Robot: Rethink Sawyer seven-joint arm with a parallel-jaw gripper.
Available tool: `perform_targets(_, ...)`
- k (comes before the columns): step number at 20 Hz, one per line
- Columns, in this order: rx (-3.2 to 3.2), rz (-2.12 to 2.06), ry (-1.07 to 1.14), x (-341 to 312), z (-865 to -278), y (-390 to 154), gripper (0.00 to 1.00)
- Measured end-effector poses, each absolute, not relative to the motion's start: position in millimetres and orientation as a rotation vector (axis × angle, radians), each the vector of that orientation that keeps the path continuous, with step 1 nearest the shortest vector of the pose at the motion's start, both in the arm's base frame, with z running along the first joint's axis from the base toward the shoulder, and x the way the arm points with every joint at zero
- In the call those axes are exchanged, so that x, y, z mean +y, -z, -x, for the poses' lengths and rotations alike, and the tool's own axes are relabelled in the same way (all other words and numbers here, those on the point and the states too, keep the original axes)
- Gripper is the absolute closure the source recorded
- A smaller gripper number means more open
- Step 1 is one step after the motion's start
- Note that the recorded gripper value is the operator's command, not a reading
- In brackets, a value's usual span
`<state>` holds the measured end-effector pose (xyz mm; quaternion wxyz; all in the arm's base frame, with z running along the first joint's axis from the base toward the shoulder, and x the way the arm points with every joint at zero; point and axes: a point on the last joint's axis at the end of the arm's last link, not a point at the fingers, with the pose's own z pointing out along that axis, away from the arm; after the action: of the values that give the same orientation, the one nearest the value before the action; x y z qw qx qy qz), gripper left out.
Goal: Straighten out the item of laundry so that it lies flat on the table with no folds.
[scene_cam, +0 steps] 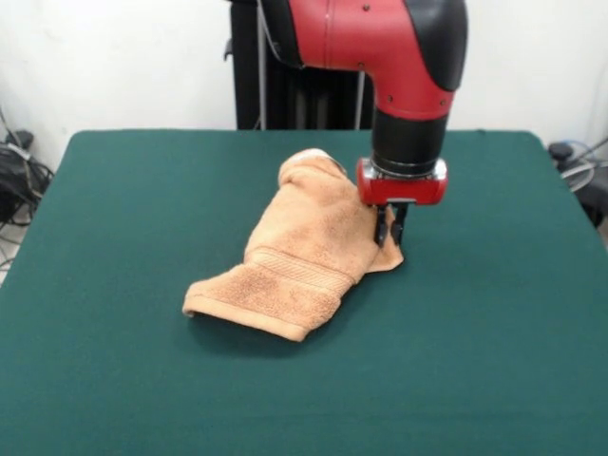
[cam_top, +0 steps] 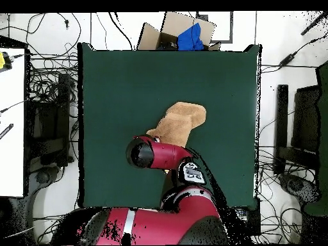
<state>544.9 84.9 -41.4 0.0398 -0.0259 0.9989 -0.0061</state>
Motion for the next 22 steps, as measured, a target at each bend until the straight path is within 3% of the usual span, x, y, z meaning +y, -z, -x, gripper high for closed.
perform_targets(22,3.039,0.053,0.025,76,-546,48,1.0)
